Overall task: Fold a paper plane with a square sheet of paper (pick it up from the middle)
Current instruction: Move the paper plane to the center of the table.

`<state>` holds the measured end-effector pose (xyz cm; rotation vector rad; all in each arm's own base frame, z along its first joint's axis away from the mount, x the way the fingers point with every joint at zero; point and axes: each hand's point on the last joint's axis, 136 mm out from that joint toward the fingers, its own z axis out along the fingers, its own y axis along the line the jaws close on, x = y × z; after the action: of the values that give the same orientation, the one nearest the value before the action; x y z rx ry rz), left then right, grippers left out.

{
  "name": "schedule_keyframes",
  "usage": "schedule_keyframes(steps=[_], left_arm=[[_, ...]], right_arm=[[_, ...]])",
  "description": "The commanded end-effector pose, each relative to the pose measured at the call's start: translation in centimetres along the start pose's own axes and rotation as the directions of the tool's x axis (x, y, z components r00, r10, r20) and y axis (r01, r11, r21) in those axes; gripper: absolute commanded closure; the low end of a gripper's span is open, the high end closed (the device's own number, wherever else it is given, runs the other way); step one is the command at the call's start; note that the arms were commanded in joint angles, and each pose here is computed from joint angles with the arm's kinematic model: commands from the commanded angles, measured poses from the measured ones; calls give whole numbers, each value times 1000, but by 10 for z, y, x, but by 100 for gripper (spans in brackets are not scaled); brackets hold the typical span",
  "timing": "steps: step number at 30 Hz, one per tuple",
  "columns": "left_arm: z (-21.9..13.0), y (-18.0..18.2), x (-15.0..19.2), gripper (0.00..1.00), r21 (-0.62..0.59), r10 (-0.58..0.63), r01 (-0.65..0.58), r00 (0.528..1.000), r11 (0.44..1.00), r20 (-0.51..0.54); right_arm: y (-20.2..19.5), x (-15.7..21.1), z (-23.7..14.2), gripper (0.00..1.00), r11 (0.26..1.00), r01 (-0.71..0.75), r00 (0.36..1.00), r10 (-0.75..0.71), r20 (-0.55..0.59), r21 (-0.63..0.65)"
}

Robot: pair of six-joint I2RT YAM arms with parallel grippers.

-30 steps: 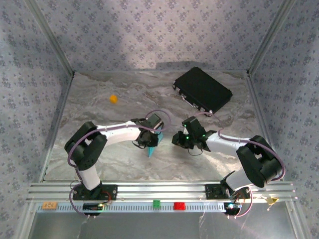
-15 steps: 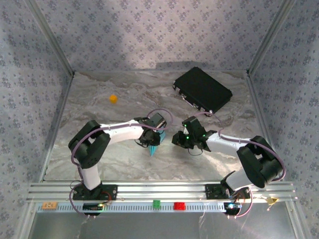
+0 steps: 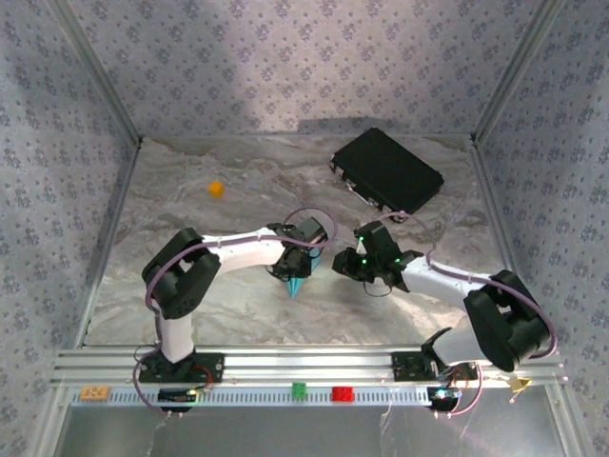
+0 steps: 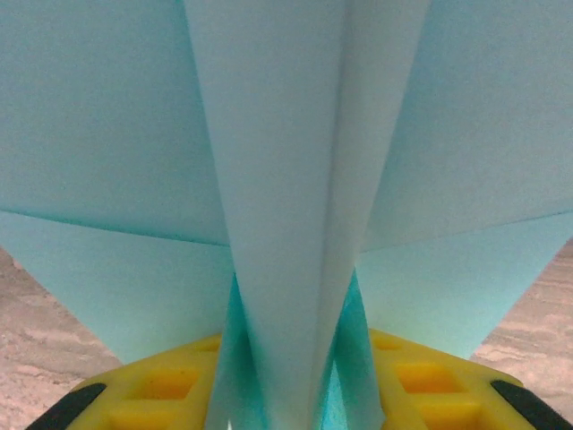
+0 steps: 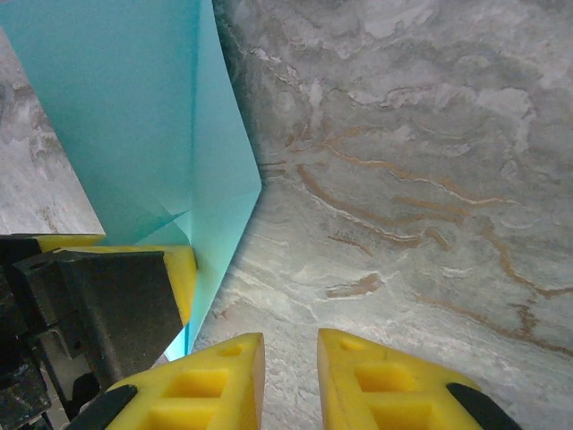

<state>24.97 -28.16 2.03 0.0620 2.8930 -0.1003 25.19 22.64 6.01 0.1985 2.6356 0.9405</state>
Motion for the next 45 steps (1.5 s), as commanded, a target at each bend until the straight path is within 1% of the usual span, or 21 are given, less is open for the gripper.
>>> schedule_keyframes(steps=[1,4,8,11,16,18,22,27,32,36,38,40,43,44,45], left_arm=[[6,8,8,65,-60,-31,30,999,998,-24],[2,5,7,65,-49,-39,38,999,998,-23],[-11,0,0,63,-26,-50,50,999,998,4],[-19,0,-4,60,-19,-58,59,998,998,24],[-29,-3,-10,59,3,-70,69,997,998,46],[-34,-3,-12,56,14,-76,75,996,997,55],[-46,-5,-15,54,41,-88,85,993,996,76],[-64,0,-20,51,67,-99,91,988,994,118],[-91,10,-30,47,95,-100,81,973,992,207],[-114,25,-44,43,112,-104,74,949,991,298],[-118,39,-49,42,121,-124,90,940,989,318],[-120,55,-53,41,131,-156,119,932,984,327],[-121,76,-59,40,182,-196,140,921,973,337],[-122,83,-62,39,201,-207,142,914,969,350],[-124,91,-64,38,209,-215,145,904,967,370]], right_arm=[[-9,3,-6,76,1000,13,1000,-13,1,22],[-10,2,-9,76,1000,14,1000,-14,6,17],[-11,-2,-15,75,1000,18,1000,-18,15,15],[-11,-7,-21,75,1000,16,999,-17,31,14],[-14,-14,-30,73,1000,11,998,-12,58,19],[-16,-17,-34,73,1000,6,997,-8,72,26],[-18,-27,-46,71,999,6,993,-11,115,42],[-21,-47,-75,60,993,33,975,-56,216,111],[-27,-75,-114,50,976,59,940,-126,317,212],[-33,-98,-148,45,952,42,886,-176,429,304],[-36,-104,-161,43,946,12,857,-175,484,323],[-37,-110,-171,41,941,11,829,-198,523,339],[-41,-116,-182,39,916,38,787,-273,553,398],[-44,-120,-188,37,901,35,768,-301,566,431],[-48,-123,-193,32,884,30,749,-328,575,466]])
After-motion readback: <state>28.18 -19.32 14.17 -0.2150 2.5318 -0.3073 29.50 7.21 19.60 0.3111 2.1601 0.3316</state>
